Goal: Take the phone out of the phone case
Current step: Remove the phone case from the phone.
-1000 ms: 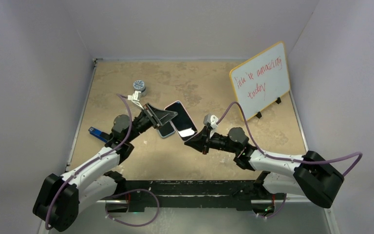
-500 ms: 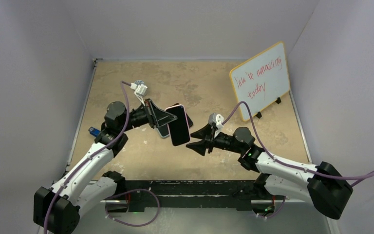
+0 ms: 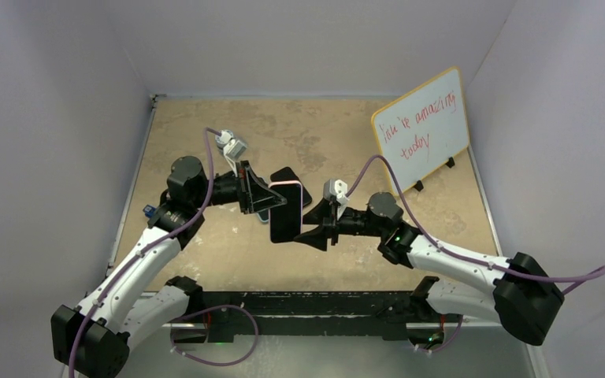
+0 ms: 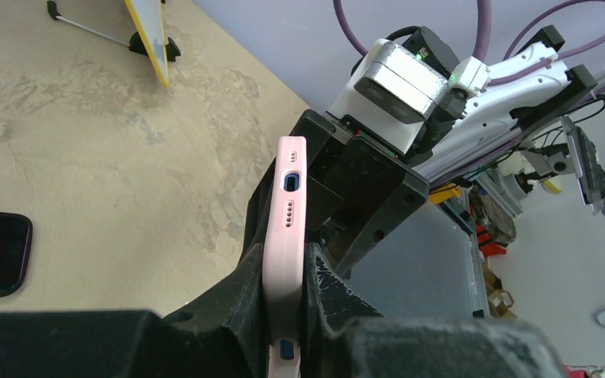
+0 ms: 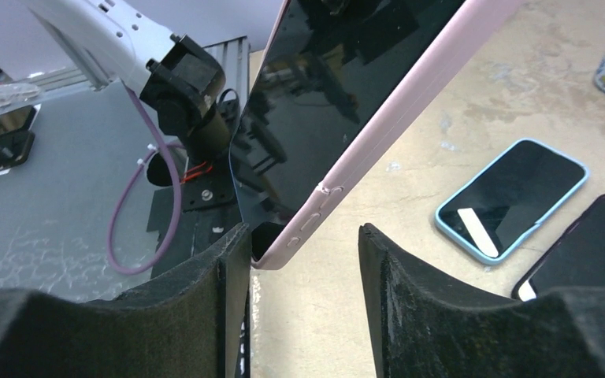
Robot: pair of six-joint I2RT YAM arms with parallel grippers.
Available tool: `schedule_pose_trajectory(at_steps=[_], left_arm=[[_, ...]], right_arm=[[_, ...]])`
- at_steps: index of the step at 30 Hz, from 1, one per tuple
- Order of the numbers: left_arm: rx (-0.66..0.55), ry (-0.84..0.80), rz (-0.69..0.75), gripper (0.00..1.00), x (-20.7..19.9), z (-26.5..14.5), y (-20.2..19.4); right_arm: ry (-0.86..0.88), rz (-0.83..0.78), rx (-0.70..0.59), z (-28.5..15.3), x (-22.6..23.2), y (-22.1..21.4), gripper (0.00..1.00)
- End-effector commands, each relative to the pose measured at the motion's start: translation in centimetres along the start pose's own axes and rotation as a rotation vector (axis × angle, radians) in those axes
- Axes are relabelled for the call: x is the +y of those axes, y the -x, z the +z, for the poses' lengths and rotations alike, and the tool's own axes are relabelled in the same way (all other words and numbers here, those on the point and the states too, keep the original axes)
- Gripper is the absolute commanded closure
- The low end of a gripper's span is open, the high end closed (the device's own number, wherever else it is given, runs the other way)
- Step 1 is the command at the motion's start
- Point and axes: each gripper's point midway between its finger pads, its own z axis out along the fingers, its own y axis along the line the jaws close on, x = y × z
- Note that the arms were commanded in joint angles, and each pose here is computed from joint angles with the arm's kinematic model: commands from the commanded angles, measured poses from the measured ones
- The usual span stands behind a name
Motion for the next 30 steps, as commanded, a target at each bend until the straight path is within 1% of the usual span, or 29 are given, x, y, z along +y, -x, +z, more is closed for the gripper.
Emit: schedule_pose_trajectory(at_steps=[1,5,11,21,23,30], left_arm=[[-0.039,-0.093,0.124,1.0,-3.2,-0.3,2.8],[-0.036,-0.088,0.124,1.0,-3.1,-0.2,2.9],[-0.029,-0.096,0.119,1.0,-3.1,-0.1,2.9],[-0.023,-0.089,0.149,1.0,-3.1,-0.1,3.2],[-0.022,-0.086,0.157,1.0,-3.2,-0.2,3.3],[-0.01,-0.072,0.19,1.0,-3.1,-0.3,3.3]], right_arm=[[0.099,-0.045,0.009,0.6,1.1,1.0,0.48],[0.137,-0.042,0.038,0.8,1.5,0.5,0.5],[0.174,-0.047,0.069,1.0,1.8,0.1,0.55],[0.209,-0.046,0.128,1.1,1.9,-0.9,0.59],[0.21,-0.048,0.131,1.0,1.9,-1.0,0.61],[0.22,-0.057,0.134,0.9,2.1,-1.0,0.62]])
